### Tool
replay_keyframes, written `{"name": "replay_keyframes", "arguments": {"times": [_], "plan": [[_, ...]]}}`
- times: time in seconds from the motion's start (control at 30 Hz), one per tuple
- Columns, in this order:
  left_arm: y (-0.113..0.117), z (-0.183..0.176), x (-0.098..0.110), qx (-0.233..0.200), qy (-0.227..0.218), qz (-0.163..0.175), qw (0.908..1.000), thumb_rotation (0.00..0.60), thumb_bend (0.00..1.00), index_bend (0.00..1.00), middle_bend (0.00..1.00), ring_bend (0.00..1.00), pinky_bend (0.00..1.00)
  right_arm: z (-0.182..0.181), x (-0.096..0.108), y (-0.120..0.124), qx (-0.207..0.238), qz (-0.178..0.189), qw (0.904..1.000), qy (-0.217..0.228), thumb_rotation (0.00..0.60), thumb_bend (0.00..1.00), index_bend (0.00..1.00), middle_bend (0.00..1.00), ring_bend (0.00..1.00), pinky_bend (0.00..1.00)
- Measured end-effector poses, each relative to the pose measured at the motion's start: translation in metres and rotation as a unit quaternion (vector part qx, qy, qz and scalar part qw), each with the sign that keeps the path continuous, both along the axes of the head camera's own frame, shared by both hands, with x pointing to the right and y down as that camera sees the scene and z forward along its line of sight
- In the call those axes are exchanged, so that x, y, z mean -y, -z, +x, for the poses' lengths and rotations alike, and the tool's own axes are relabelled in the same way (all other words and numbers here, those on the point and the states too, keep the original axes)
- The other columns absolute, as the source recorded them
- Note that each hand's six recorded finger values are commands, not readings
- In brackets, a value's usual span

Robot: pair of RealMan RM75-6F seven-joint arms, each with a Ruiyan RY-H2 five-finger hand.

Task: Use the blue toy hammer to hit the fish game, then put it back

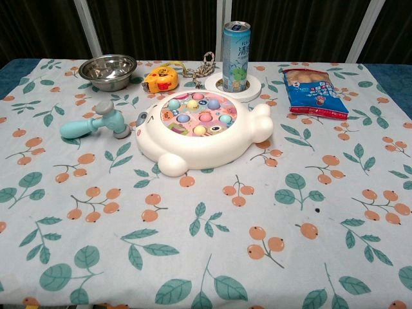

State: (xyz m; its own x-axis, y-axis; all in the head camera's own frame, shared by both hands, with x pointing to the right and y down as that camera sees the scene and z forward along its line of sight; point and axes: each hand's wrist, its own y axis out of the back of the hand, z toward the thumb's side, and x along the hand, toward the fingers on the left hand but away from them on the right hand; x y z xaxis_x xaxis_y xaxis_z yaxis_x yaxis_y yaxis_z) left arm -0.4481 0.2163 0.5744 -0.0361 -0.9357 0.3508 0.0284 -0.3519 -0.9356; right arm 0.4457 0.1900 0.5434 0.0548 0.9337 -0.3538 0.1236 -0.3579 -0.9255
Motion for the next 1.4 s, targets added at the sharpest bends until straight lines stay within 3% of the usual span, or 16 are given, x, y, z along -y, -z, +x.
{"name": "replay_keyframes", "arguments": {"times": [0.4, 0.57, 0.7, 1.07, 1.23, 1.4], "plan": [[-0.002, 0.008, 0.010, 0.006, -0.027, -0.006, 0.9996, 0.600, 0.15, 0.06, 0.02, 0.00, 0.00, 0.001, 0.000, 0.002, -0.001, 0.005, 1.0000, 0.001, 0.600, 0.09, 0.00, 0.00, 0.00, 0.00], [-0.007, 0.019, 0.035, -0.009, -0.061, -0.012, 0.9980, 0.600, 0.15, 0.08, 0.03, 0.00, 0.00, 0.000, 0.001, 0.002, 0.000, 0.006, 1.0000, 0.005, 0.600, 0.09, 0.00, 0.00, 0.00, 0.00], [-0.015, 0.035, 0.064, -0.053, -0.080, -0.022, 0.9952, 0.600, 0.17, 0.15, 0.15, 0.02, 0.09, -0.001, 0.001, 0.003, 0.001, 0.008, 0.9999, 0.007, 0.600, 0.09, 0.00, 0.00, 0.00, 0.00], [-0.075, 0.098, 0.143, -0.135, -0.114, -0.123, 0.9765, 0.600, 0.24, 0.24, 0.22, 0.09, 0.15, 0.004, 0.000, 0.003, -0.005, 0.004, 1.0000, -0.001, 0.600, 0.09, 0.00, 0.00, 0.00, 0.00], [-0.100, 0.119, 0.152, -0.162, -0.095, -0.140, 0.9721, 0.600, 0.29, 0.29, 0.26, 0.14, 0.21, 0.006, 0.002, 0.001, -0.005, -0.002, 1.0000, -0.005, 0.600, 0.09, 0.00, 0.00, 0.00, 0.00], [-0.117, 0.128, 0.146, -0.164, -0.081, -0.155, 0.9709, 0.600, 0.30, 0.29, 0.27, 0.15, 0.21, 0.006, 0.003, -0.001, -0.004, -0.007, 1.0000, -0.005, 0.600, 0.09, 0.00, 0.00, 0.00, 0.00]]}}
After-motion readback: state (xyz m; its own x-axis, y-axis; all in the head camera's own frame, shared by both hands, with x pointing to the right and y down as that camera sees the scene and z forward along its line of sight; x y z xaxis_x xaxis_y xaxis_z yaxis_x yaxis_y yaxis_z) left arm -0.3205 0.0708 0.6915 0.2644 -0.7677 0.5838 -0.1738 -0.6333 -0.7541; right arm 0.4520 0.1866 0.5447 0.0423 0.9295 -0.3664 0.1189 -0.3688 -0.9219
